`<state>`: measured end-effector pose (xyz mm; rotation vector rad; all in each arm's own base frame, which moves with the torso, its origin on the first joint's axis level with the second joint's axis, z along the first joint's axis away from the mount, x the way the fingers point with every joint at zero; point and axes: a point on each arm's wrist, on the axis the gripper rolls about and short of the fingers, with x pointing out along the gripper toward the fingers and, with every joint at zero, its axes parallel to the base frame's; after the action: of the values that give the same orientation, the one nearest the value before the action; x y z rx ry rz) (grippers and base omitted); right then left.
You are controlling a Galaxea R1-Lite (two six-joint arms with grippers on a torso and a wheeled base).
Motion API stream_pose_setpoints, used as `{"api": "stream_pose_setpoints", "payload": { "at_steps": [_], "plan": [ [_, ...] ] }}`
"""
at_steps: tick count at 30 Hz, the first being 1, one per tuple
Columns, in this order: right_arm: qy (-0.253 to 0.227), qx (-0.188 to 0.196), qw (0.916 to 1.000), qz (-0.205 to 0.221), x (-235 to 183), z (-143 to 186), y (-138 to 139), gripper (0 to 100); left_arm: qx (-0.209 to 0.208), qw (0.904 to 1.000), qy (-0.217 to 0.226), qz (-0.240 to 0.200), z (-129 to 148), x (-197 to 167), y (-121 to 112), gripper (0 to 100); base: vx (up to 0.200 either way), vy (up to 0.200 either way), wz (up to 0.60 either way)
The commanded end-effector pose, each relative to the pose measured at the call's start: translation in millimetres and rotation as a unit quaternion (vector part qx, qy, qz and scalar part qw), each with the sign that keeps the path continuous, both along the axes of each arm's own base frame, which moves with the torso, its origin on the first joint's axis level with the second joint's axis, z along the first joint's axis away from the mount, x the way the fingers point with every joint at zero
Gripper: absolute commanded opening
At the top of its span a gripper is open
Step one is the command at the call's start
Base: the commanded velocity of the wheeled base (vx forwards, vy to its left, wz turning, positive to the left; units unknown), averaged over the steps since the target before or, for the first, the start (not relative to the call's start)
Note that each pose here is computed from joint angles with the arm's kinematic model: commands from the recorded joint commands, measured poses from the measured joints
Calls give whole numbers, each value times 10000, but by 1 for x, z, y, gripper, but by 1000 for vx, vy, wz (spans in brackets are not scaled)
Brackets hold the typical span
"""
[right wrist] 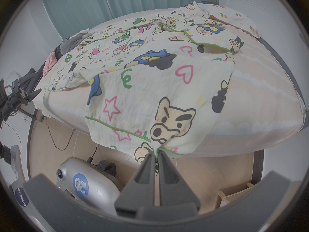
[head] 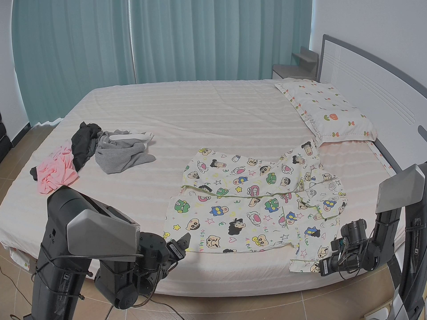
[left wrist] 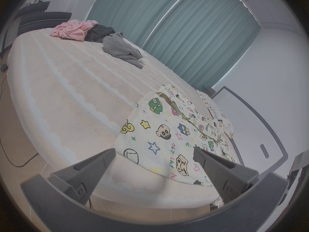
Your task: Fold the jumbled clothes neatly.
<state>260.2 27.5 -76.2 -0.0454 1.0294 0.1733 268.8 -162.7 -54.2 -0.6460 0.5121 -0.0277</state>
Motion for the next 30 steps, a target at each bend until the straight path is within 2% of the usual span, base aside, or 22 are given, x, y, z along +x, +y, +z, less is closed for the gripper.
{"api": "stream_pose_setpoints", "payload": {
  "at_steps": [1, 4, 7, 8, 9, 14, 26, 30],
  "plan": [
    [51, -92, 9999, -67, -5, 0, -2, 0, -48, 10000, -74, -1, 1, 1, -1, 100, 0, 0, 0],
    [-104, -110, 9998, -142, -10, 4, -5, 0, -48, 10000, -74, 7, 1, 1, 0, 100, 0, 0, 0],
    [-787, -32, 9966, -222, -14, 15, -8, 0, -48, 10000, -74, 7, 1, 1, 0, 100, 0, 0, 0],
    [-787, -32, 9966, -222, -14, 15, -8, 0, -48, 10000, -74, 7, 1, 1, 0, 100, 0, 0, 0],
    [-1077, -17, 9939, -238, -16, 19, -9, 0, -52, 10000, -80, -1, 2, 1, -1, 100, 0, 0, 0],
    [-1533, -81, 9876, -327, -19, 26, -10, 0, -52, 10000, -80, -1, 2, 1, -1, 100, 0, 0, 0],
    [-2056, -10, 9779, -374, -4, 42, -12, 0, -56, 9999, -87, 15, 2, 1, 0, 100, 0, 0, 0],
    [-1836, 80, 9824, -331, -8, 34, -14, 0, -60, 9999, -93, 22, 2, 2, 0, 100, 0, 0, 0]
  ]
}}
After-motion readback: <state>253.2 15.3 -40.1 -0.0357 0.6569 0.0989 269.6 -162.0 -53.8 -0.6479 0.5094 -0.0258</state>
